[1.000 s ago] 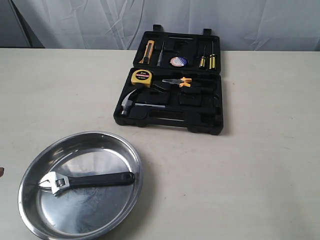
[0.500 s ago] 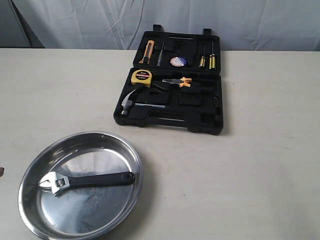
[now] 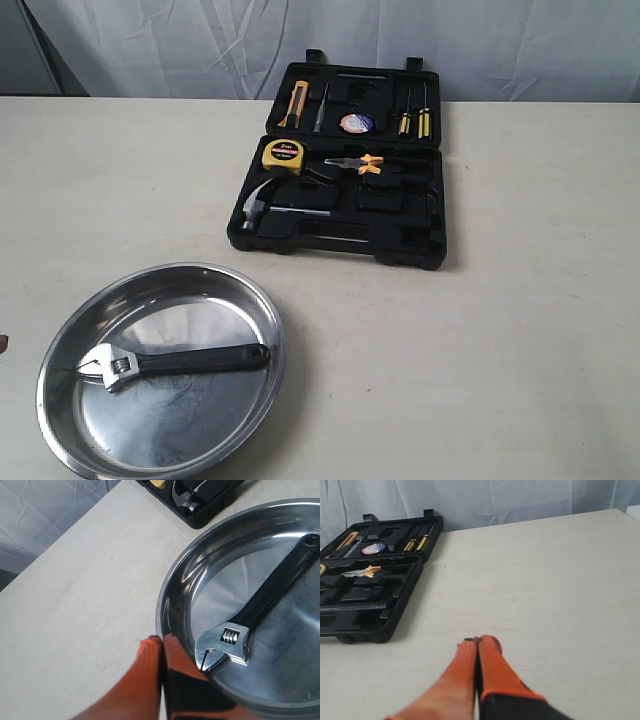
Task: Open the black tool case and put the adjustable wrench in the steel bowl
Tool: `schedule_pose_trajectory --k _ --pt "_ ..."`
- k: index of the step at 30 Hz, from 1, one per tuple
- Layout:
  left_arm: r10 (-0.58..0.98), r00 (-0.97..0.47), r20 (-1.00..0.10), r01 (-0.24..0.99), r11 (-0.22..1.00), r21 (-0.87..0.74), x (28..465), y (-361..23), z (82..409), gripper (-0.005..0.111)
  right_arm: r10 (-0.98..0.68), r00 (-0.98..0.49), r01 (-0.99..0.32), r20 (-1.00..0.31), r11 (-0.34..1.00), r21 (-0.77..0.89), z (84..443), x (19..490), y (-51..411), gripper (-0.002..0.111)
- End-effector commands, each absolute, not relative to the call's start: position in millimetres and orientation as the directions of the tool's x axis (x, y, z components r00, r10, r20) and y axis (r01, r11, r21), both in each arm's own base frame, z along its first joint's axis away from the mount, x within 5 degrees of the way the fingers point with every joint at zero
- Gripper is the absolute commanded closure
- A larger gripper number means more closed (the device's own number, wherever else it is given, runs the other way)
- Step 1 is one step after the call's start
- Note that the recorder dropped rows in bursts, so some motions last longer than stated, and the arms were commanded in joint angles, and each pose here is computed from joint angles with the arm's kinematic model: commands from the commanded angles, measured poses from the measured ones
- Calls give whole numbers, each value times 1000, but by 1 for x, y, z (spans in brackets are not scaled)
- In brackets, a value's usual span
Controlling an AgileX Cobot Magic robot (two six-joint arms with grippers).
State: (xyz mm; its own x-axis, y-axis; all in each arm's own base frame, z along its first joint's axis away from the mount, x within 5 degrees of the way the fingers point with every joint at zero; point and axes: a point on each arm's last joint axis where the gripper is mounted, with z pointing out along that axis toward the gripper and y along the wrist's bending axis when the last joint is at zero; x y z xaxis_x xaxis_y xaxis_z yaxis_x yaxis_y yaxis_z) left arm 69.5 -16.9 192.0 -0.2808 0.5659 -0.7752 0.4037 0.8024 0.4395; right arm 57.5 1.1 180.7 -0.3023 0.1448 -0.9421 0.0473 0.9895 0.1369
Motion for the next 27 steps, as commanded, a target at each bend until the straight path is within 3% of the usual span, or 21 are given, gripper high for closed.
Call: schedule_pose_trajectory --k 1,21,24,27 --pt "562 -272 -781 400 804 439 69 -17 192 107 142 -288 44 -947 990 135 181 58 1 109" --pt "564 -274 -779 402 803 440 69 -17 192 107 150 -282 44 -948 989 144 181 58 1 109" --pt "627 -265 -733 406 762 505 69 -14 191 107 150 -282 44 -948 989 144 181 58 1 109" --pt "591 -257 -765 351 794 496 67 -12 195 107 150 -282 44 -948 989 144 181 58 1 109"
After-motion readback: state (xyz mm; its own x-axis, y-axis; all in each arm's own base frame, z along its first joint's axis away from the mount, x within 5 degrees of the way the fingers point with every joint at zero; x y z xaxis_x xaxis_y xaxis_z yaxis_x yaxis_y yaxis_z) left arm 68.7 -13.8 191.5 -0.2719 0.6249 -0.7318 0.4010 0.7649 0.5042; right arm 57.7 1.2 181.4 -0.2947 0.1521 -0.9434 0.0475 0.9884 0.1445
